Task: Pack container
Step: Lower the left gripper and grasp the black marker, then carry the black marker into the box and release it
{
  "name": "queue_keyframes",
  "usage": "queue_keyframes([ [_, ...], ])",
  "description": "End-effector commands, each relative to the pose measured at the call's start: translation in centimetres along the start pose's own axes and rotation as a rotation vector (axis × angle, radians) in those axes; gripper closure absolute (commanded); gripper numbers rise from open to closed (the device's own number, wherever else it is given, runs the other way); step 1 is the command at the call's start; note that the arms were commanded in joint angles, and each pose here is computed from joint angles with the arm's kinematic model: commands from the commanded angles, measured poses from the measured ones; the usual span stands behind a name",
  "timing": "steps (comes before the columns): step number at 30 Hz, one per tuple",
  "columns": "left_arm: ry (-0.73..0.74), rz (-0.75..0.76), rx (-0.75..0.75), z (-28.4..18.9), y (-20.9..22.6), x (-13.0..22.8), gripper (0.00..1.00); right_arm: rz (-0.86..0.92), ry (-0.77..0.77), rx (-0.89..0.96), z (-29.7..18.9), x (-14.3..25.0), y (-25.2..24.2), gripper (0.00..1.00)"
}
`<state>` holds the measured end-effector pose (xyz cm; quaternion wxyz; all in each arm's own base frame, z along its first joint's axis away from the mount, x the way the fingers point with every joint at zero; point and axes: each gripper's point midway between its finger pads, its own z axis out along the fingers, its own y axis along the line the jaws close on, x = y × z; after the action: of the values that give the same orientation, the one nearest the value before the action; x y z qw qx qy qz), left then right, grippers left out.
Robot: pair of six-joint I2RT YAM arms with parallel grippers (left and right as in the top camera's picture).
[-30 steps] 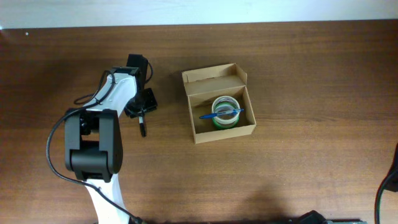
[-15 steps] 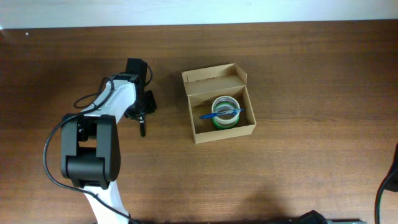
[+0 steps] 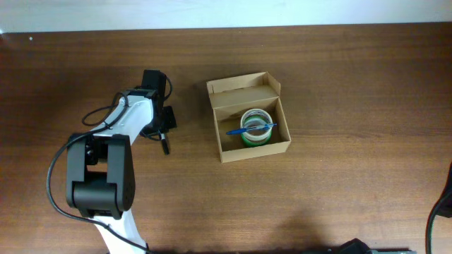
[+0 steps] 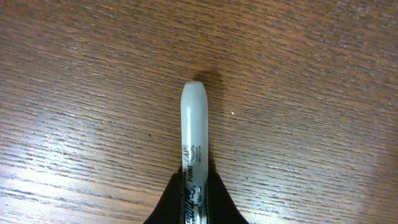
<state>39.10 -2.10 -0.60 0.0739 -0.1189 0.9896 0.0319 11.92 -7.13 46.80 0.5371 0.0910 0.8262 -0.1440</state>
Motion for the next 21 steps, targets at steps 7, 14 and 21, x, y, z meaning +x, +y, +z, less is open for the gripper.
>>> queue_keyframes([
  [7,-0.056,0.221,0.028,-6.0,-1.5,-4.2,0.98,-0.001,-0.018,0.003,-0.2,-0.4,-0.2,0.01],
  [14,-0.422,0.448,0.098,-18.9,-6.5,-11.8,0.98,-0.001,-0.018,0.004,-0.2,-0.4,-0.2,0.01],
  [21,-0.520,0.856,0.216,-22.4,-15.6,-8.8,0.98,-0.001,-0.017,0.005,-0.2,-0.4,-0.2,0.01],
])
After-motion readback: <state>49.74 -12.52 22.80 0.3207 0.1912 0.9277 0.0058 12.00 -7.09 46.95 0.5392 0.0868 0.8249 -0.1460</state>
